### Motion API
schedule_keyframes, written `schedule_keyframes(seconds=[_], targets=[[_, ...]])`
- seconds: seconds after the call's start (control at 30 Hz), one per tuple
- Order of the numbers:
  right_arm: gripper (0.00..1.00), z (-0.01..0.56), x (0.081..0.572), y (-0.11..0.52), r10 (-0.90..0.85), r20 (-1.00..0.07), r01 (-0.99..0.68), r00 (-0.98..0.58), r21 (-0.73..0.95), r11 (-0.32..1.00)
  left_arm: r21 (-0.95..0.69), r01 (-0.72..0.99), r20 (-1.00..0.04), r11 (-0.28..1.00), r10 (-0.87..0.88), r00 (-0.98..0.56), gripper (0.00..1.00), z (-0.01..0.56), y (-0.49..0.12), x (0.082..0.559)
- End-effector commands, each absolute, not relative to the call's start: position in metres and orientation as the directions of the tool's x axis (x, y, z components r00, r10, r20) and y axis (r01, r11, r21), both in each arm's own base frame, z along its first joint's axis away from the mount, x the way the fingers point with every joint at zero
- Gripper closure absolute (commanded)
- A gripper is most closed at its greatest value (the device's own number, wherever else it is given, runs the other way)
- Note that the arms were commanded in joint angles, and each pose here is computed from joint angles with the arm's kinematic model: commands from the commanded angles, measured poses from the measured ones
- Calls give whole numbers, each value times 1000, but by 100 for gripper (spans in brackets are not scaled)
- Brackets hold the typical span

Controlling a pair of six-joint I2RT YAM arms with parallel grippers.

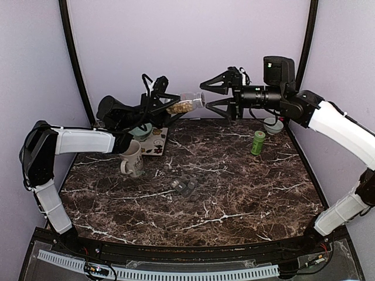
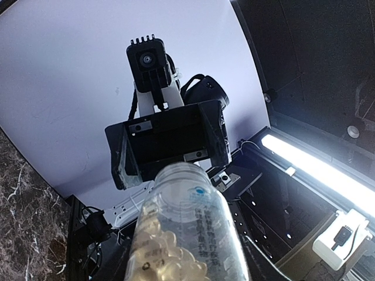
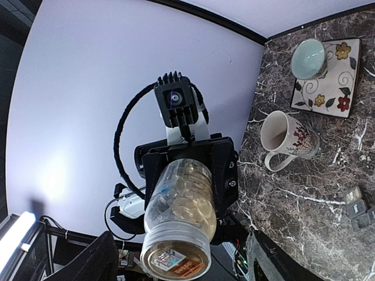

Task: Sort the pills into containers
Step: Unscrew the lid of the pill bottle.

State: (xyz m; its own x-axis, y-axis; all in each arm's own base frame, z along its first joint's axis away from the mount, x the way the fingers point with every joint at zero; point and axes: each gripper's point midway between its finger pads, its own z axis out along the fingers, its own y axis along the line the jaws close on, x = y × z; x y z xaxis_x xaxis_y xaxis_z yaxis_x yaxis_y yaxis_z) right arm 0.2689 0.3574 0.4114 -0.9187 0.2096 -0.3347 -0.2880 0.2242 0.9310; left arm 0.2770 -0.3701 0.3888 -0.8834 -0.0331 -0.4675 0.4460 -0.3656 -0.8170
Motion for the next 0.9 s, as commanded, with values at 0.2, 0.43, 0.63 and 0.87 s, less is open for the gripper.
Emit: schedule_keyframes(seconds=[0.2, 0.43, 0.63, 0.87], targets=[[25, 429, 258, 373, 165, -364, -331, -917, 923, 196, -762, 520, -542, -386, -58, -838, 100, 409, -366, 273], [33, 427, 254, 380, 142, -361, -330, -922, 922, 203, -764, 520, -540, -383, -61, -839, 100, 408, -367, 274], [66, 425, 255, 382, 127, -388, -353, -913, 906, 235, -763, 521, -540, -383, -66, -839, 100, 408, -367, 276], [81, 419, 262, 379, 87, -490, -437, -867, 833, 339, -765, 508, -520, -395, -86, -850, 100, 410, -365, 278]])
